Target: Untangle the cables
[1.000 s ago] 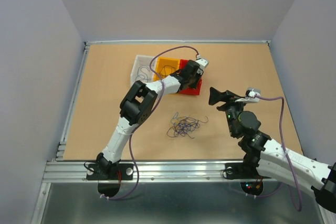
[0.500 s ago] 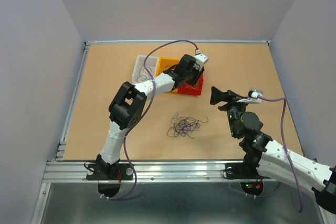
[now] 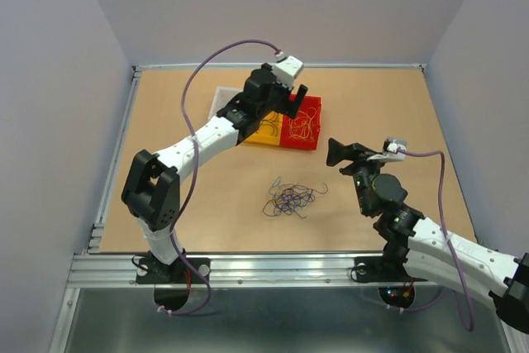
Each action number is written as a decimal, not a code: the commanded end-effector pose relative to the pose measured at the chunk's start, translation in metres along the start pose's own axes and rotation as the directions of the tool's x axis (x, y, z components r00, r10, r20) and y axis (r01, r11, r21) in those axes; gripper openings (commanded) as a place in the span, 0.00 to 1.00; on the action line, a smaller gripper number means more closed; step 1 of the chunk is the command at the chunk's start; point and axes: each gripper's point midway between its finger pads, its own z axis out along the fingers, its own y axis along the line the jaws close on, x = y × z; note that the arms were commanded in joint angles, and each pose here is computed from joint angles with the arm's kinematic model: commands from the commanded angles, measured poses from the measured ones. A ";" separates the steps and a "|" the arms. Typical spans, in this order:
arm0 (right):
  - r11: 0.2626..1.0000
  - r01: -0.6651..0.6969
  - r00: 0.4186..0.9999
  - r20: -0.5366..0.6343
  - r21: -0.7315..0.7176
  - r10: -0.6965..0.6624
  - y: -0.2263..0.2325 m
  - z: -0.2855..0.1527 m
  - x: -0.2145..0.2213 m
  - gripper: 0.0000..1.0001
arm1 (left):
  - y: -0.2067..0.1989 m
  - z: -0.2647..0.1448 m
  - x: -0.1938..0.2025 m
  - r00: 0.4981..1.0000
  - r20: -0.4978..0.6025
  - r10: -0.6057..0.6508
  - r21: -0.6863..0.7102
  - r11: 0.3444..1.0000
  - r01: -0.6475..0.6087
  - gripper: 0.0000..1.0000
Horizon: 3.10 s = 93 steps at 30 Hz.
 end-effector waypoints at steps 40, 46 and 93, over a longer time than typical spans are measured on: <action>0.989 0.145 0.963 -0.226 -0.022 -0.146 0.034 0.031 0.058 0.99 | 0.239 -0.042 0.157 0.897 -0.059 -0.437 -0.371 0.844 0.387 0.67; 0.990 0.141 0.965 -0.220 -0.020 -0.141 0.032 0.030 0.055 0.99 | 0.214 -0.054 0.183 0.872 -0.126 -0.472 -0.323 0.851 0.414 0.05; 0.874 0.486 0.667 -0.654 0.016 -0.358 0.001 0.107 0.195 0.45 | 0.173 -0.146 0.106 0.973 0.068 -0.223 -0.142 0.963 0.230 0.85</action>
